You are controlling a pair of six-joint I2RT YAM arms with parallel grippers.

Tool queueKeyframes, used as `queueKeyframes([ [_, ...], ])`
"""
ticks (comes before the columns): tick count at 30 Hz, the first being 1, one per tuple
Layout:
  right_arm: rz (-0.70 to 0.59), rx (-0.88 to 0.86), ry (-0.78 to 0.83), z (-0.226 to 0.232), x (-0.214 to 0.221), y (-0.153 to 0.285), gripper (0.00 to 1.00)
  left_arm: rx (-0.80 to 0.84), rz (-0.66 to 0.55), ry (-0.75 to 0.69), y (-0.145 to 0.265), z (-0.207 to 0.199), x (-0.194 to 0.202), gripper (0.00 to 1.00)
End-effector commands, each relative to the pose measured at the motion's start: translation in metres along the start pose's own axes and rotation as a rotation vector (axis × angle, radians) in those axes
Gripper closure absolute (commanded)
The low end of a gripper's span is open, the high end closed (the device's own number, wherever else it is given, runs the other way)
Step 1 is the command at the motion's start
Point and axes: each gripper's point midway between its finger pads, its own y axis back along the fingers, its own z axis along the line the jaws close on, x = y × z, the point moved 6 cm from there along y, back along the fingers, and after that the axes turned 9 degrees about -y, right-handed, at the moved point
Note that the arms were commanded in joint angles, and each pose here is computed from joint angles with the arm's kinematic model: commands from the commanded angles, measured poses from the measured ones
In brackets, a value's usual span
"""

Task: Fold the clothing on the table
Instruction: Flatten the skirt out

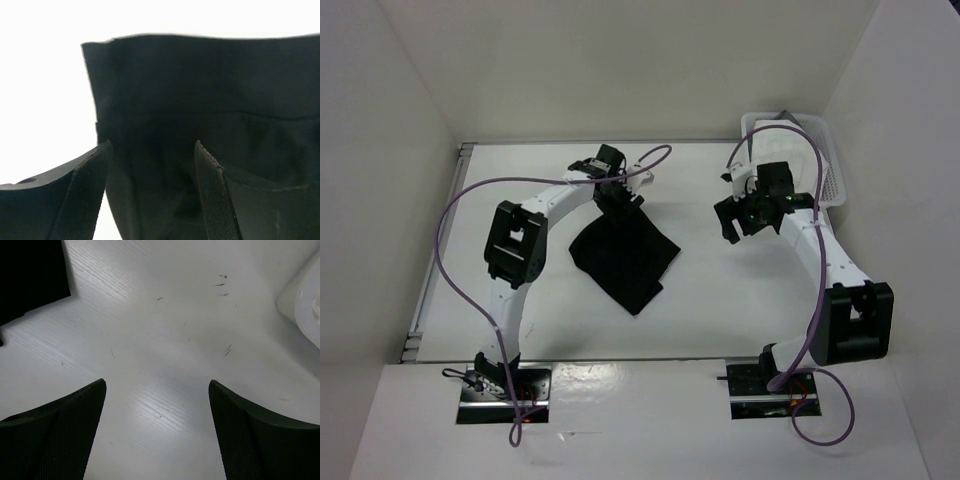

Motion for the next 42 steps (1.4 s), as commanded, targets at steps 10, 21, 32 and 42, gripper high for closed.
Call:
queueKeyframes([
  [10, -0.036, -0.033, -0.047, -0.003, 0.000, 0.012, 0.13, -0.088, -0.063, -0.094, -0.015, 0.029, -0.024, 0.27],
  [21, -0.037, -0.028, -0.054, -0.006, -0.004, 0.016, 0.13, -0.041, -0.056, -0.097, -0.034, 0.032, -0.036, 0.33],
  [32, -0.041, -0.038, -0.053, -0.006, -0.010, 0.019, 0.13, 0.059, 0.061, -0.086, -0.048, 0.011, 0.003, 0.47],
  [42, -0.065, -0.131, -0.070, 0.004, -0.020, 0.018, 0.14, 0.053, 0.070, -0.005, -0.045, 0.009, 0.019, 0.85],
])
